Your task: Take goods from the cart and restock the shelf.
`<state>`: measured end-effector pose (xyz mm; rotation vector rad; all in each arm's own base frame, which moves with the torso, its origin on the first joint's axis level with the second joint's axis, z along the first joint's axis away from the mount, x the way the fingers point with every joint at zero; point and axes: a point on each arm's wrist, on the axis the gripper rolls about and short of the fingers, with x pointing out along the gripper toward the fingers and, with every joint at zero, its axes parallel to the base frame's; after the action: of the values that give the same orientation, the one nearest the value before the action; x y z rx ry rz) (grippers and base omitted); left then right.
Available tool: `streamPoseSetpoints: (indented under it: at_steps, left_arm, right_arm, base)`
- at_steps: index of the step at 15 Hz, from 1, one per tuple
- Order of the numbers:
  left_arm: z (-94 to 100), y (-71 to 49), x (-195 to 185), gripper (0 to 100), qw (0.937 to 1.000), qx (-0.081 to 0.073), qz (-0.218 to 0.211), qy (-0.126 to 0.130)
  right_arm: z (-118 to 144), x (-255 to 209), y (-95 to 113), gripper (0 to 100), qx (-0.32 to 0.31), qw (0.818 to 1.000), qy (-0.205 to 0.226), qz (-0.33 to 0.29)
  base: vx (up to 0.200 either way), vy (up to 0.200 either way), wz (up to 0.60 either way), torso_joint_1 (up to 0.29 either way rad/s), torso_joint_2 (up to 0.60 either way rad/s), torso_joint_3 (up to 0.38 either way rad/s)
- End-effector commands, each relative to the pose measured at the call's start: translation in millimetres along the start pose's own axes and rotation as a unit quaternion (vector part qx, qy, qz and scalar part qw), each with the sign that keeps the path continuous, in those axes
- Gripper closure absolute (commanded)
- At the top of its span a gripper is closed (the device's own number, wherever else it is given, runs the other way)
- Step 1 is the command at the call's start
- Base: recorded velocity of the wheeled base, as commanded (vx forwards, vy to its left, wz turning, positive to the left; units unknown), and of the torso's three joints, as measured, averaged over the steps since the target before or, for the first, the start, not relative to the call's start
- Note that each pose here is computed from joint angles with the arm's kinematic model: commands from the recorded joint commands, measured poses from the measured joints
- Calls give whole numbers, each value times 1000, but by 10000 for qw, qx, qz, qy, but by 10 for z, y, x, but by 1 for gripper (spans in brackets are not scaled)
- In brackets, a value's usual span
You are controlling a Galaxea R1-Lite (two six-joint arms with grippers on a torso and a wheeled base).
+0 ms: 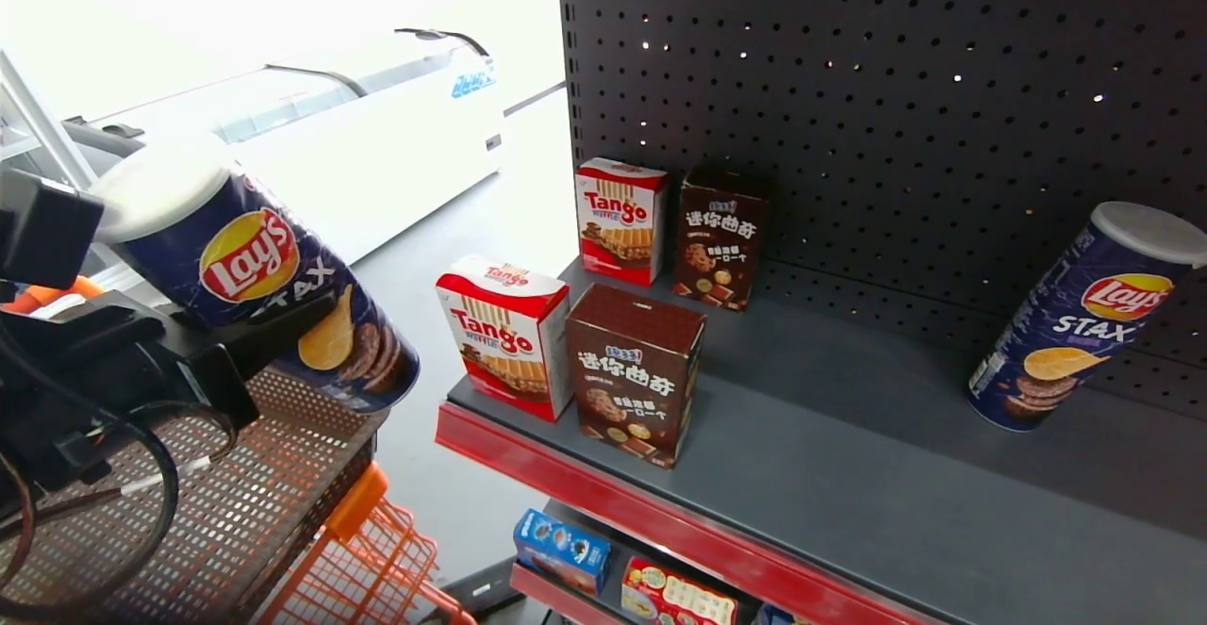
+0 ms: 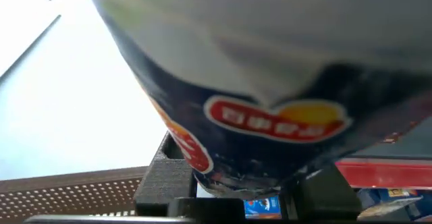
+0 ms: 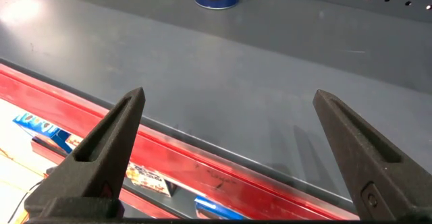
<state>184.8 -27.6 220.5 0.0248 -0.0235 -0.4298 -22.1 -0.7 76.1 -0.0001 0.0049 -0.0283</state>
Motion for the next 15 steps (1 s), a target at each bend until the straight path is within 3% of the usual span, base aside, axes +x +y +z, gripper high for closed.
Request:
streamPoseSetpoints:
  at_steps: [1,4,5,8,9,11,13,15]
  left_arm:
    - [40,-57,-60,100,9999,38,-95,-105]
    - [318,-35,15,100,9983,115,-149,-557]
    - [443,-22,81,100,9969,15,-257,-750]
    - [567,-13,209,100,9943,64,-549,-910]
    - [544,-80,230,100,9939,12,-725,-835]
    - [461,-184,207,100,9936,-121,-1030,-447]
    - [505,-343,34,100,9891,-224,-1449,-150]
    - [522,-375,-80,100,9884,-253,-1495,23]
  right_arm:
    - [1,1,0,0,0,10000,6,3]
    - [1,1,0,0,0,10000,6,3]
    - [1,1,0,0,0,10000,6,3]
    - [1,1,0,0,0,10000,6,3]
    - [1,1,0,0,0,10000,6,3]
    - [1,1,0,0,0,10000,6,3]
    - [1,1,0,0,-8,10000,6,11]
    - [1,1,0,0,0,10000,6,11]
  base:
    - [0,0,0,0,0,0]
    - [0,0,0,0,0,0]
    - [0,0,0,0,0,0]
    - [0,0,0,0,0,0]
    - [0,0,0,0,0,0]
    - [0,0,0,0,0,0]
    - [0,0,0,0,0,0]
    - [0,0,0,0,0,0]
